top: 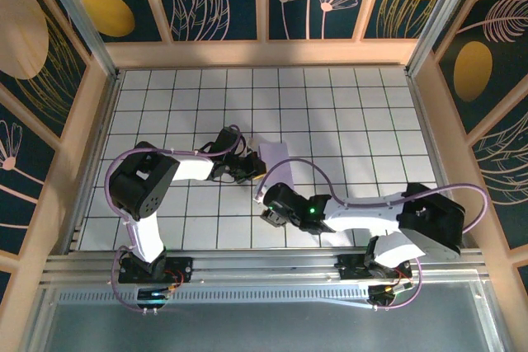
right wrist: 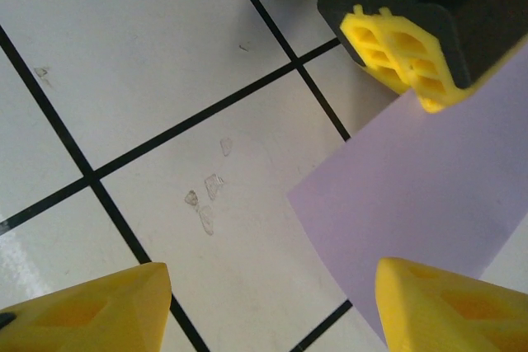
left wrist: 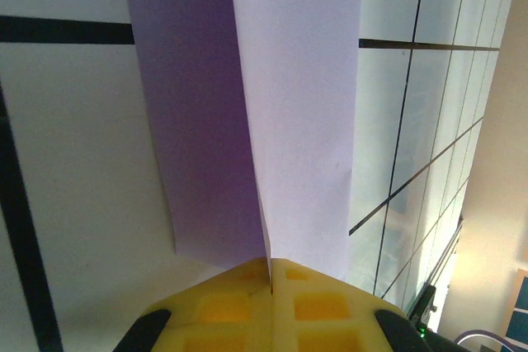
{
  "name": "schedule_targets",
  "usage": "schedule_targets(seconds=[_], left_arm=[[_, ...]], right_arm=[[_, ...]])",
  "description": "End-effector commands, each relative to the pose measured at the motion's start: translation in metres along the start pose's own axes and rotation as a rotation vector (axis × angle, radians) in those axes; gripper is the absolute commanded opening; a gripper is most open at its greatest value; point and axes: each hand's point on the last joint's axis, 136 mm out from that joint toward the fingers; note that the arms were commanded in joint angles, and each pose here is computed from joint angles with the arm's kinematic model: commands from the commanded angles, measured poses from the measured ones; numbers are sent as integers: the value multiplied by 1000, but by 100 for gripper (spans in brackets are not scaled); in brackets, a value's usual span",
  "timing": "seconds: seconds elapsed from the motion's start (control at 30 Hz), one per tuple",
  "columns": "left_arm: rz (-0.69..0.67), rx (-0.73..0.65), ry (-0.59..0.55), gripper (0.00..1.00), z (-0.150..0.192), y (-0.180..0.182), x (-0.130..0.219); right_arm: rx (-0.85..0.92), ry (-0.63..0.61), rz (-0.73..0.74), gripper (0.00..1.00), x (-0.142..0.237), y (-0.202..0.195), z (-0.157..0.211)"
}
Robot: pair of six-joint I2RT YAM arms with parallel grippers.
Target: Fold a paper plane with a square sheet of paper (fold left side to right side)
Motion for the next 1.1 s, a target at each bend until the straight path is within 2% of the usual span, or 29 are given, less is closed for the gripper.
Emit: schedule_targets(seconds=[0.0, 0.2, 0.47, 0.57, 0.77, 0.83, 0.93, 1.0, 1.07], left_arm=[[-7, -4, 34, 0, 7, 6, -2], [-9, -5, 36, 0, 8, 6, -2], [-18, -6, 37, 0, 8, 8, -2], [-23, -3, 38, 0, 8, 10, -2], [-22, -7, 35, 1, 8, 9, -1], [-20, -15, 33, 5, 8, 7, 0], [-32, -32, 16, 10, 6, 4, 4], [-36, -52, -7, 18, 3, 0, 11], [-35, -61, -37, 30, -1, -4, 19]], right_arm=[[48, -28, 73, 67, -6, -11, -15], [67, -17, 115, 64, -21, -19, -17], [60, -14, 136, 50, -31, -27, -18], [56, -17, 133, 41, -31, -28, -18], [62, 0, 95, 8, -30, -22, -14], [56, 1, 80, 0, -29, -20, -13], [33, -4, 39, 0, -27, -16, -12], [6, -12, -6, 0, -25, -13, -13], [-23, -17, -57, 0, -23, -10, -13]])
Point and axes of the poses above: each hand's point on the last joint's axis, 136 mm out from that joint toward the fingers, its own x axis back along the fingers, its own y axis along the line the jaws close on, z = x × y, and after that the axes turned 13 degrees about x, right-handed
